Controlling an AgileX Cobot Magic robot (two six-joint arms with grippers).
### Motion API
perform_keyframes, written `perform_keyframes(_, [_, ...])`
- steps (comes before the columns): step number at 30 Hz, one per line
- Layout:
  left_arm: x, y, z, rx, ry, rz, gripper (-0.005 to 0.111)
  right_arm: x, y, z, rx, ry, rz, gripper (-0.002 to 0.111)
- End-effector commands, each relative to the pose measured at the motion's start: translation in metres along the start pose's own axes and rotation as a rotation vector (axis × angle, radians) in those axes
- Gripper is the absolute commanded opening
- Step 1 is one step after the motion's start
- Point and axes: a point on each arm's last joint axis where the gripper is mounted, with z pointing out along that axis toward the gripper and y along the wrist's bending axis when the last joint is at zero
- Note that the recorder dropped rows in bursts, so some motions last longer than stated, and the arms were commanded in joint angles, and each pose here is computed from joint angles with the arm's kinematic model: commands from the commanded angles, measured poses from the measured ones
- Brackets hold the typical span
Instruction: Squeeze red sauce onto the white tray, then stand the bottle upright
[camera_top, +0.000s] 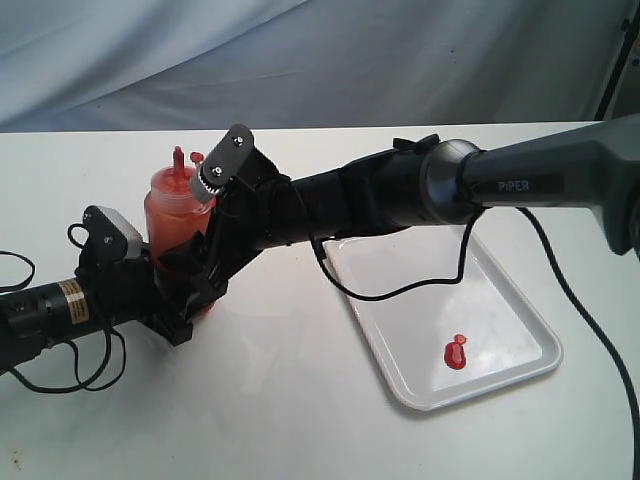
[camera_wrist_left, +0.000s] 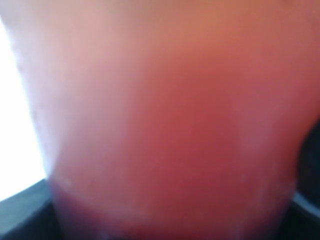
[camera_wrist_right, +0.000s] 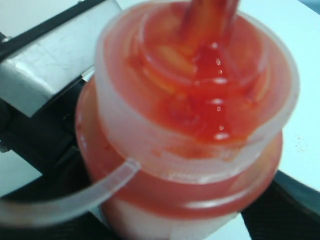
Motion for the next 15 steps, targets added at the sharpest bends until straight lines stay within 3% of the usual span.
perform_keyframes(1, [-0.0073, -0.0007, 0.0008, 0.009, -0.026, 0.017, 0.001, -0.0084, -0.0002, -0.0019, 0.002, -0.026, 0.014, 0.014])
perform_keyframes(15, [-0.0077, -0.0008, 0.0008, 0.010, -0.030, 0.017, 0.001, -0.0068, -0.0003, -0.0010, 0.001, -0.023, 0.025, 0.003])
